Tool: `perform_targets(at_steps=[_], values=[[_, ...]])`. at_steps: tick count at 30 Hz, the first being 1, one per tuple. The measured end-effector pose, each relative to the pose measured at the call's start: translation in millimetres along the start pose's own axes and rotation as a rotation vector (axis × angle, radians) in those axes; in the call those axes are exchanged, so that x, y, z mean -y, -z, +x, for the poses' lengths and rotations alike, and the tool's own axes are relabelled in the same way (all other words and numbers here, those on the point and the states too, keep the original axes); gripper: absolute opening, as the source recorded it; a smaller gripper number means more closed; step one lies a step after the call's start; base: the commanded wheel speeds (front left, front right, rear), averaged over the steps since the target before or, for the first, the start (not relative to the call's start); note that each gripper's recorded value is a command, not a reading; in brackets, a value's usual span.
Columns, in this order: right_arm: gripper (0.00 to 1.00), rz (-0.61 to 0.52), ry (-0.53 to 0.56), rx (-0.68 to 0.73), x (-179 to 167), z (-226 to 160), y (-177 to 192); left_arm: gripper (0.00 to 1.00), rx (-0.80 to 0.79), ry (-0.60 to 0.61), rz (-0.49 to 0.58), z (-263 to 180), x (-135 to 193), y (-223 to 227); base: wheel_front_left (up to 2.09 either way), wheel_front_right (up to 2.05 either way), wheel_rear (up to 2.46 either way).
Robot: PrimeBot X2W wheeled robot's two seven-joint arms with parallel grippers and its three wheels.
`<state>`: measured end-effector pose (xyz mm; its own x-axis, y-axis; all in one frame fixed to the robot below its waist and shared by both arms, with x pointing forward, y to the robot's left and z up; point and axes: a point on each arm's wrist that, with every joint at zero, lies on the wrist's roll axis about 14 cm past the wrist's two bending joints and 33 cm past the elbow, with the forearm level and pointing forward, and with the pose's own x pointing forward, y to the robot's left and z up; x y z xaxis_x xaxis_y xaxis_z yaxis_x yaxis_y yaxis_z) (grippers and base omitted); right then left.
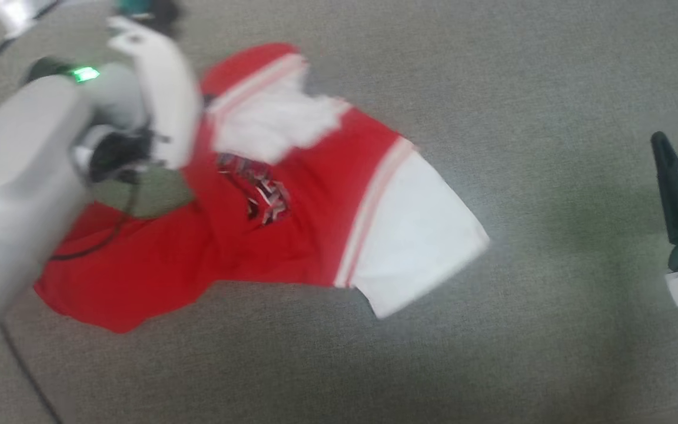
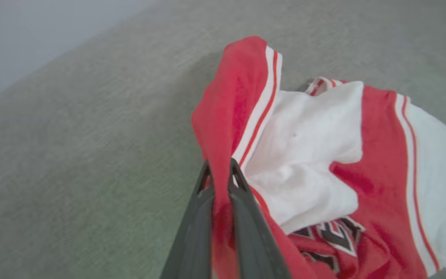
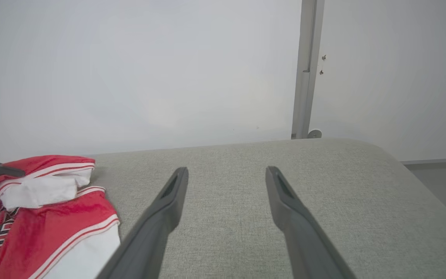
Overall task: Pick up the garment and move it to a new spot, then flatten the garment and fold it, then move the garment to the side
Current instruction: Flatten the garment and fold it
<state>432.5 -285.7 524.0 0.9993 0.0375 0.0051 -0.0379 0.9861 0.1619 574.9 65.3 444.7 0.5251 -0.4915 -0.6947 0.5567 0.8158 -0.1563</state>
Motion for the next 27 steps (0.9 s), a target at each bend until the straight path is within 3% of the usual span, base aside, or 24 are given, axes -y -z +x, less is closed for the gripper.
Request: perform_targets(at_steps=[2,3,9,11,13,16,17,18,23,27], values=[[1.00,0.001,-0.007,-0.012,-3,0,3,0.00,-0.007,-0.081,-0.095,0,-28,10,0.00,0.00,0.00],[1.00,0.001,-0.007,-0.012,-3,0,3,0.00,-0.007,-0.081,-0.095,0,-28,10,0.00,0.00,0.00],[1.00,0.002,-0.024,-0.030,-8,-1,6,0.00,0.045,-0.341,-0.276,-21,-104,27,0.00,0.00,0.00],[1.00,-0.004,-0.031,-0.040,-9,0,6,0.00,0.044,-0.446,-0.287,-35,-128,37,0.00,0.00,0.00],[1.00,-0.010,-0.049,-0.052,-13,1,7,0.00,0.035,-0.468,-0.321,-42,-135,49,0.00,0.00,0.00],[1.00,-0.014,-0.095,-0.083,-27,6,12,0.49,0.069,-0.456,-0.366,-47,-132,55,0.00,0.00,0.00],[1.00,-0.018,-0.113,-0.093,-32,8,13,0.80,0.087,-0.454,-0.370,-50,-132,55,0.00,0.00,0.00],[1.00,-0.025,-0.136,-0.109,-38,11,14,1.00,0.105,-0.457,-0.376,-54,-133,55,0.00,0.00,0.00],[1.00,-0.064,-0.277,-0.229,-77,23,28,1.00,0.260,-0.509,-0.316,-86,-141,46,0.00,0.00,0.00],[1.00,-0.106,-0.388,-0.384,-107,29,48,1.00,0.451,-0.494,-0.268,-108,-128,34,0.00,0.00,0.00]])
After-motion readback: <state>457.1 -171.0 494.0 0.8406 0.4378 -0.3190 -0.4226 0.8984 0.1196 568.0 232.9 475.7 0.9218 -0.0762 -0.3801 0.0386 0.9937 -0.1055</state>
